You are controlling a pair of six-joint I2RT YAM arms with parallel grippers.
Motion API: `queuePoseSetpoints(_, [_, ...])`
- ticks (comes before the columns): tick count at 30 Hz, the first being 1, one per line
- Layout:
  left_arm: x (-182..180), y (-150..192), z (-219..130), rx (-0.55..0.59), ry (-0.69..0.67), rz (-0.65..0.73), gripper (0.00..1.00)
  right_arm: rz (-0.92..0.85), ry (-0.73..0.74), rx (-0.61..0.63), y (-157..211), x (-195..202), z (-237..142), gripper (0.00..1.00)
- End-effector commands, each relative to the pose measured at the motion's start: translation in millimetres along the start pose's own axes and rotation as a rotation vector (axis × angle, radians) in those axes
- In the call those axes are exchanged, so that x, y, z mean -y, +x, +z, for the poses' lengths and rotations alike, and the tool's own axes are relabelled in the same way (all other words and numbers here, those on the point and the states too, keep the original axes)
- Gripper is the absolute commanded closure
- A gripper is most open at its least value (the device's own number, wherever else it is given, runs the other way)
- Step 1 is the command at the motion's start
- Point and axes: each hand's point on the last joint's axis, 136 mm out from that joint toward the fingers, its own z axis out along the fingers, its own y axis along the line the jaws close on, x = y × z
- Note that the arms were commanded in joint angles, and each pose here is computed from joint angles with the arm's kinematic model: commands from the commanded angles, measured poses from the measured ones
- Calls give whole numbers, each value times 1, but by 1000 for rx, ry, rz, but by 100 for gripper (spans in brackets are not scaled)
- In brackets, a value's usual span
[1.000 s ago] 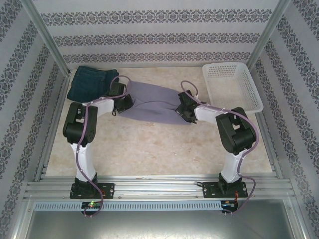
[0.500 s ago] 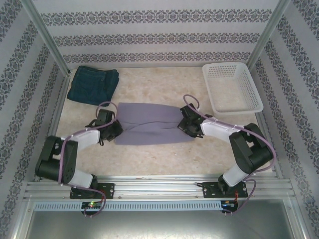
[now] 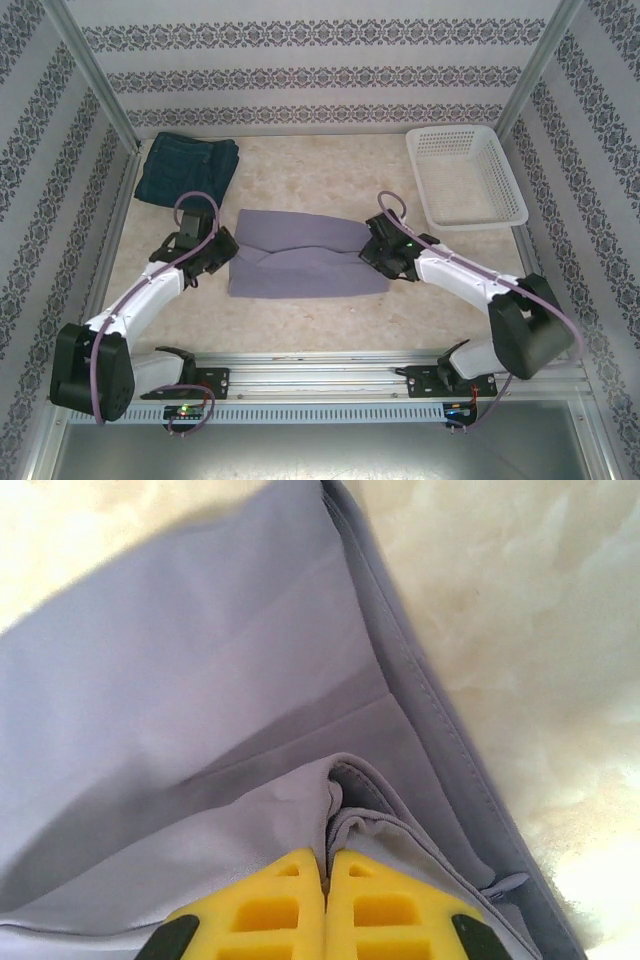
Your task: Fold and stack the skirts
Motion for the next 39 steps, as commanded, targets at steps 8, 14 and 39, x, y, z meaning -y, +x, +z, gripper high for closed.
queuePoseSetpoints(8, [28, -25, -19, 25, -23, 67, 100, 92, -48, 132, -39, 1, -24, 100])
queuePoseSetpoints(14, [47, -46, -14, 70, 3, 95, 100, 90, -73, 129, -53, -5, -20, 100])
queuePoseSetpoints(39, [29, -82, 74, 5, -235, 192, 14, 28, -192, 202, -103, -44, 18, 3])
